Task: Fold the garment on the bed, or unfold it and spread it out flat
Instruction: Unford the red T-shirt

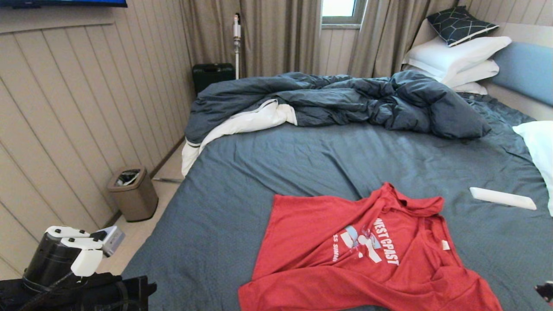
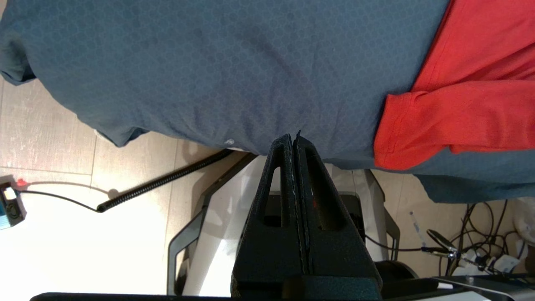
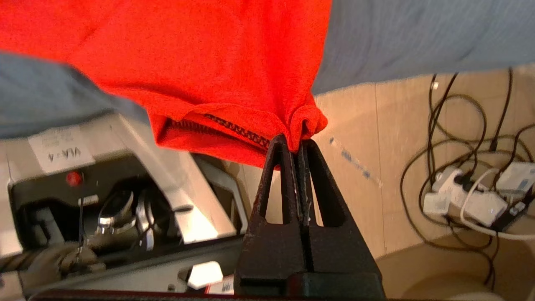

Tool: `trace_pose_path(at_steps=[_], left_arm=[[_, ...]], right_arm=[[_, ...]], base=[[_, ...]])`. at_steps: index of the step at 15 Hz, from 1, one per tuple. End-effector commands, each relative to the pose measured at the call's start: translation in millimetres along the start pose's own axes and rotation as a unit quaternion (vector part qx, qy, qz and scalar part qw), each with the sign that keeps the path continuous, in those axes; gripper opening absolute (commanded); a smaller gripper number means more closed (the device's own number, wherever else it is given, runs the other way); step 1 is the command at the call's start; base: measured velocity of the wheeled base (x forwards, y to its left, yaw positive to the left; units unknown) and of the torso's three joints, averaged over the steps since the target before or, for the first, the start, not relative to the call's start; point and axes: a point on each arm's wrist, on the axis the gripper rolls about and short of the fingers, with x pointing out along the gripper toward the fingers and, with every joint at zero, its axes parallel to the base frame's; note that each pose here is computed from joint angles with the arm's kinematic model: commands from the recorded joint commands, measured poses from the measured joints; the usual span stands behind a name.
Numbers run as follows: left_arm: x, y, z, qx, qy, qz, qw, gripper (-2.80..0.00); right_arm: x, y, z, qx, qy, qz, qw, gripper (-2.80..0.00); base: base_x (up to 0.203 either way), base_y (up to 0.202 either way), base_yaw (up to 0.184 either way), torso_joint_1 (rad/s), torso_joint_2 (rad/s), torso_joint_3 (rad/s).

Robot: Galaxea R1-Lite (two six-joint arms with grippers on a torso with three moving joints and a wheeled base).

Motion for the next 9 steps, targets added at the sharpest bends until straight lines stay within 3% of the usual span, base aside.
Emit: trace_pose_path(at_steps=[1, 6, 9], left_arm=[[0.4, -0.3, 0.4, -0.002, -0.001, 0.0, 1.0, -2.8], [2.8, -0.9, 1.2, -0.002, 0.003, 0.002, 1.0, -2.8], [3.1, -0.9, 1.1, -0.003, 0.004, 0.001, 1.0, -2.8]], right_arm=[[5.7, -1.3, 1.7, 0.001, 0.009, 0.003, 1.0, 0.0], [8.1, -4.5, 15.5, -0.006, -0.036, 0.0, 0.999, 0.0], [-9.7, -2.2, 30.3, -0.026, -0.108, 0.013, 0.994, 0.0]], base=[[0.0, 0.0, 0.0, 0.0, 0.0, 0.0], [0.0, 0.0, 0.0, 0.0, 0.0, 0.0], [0.0, 0.0, 0.0, 0.0, 0.0, 0.0]])
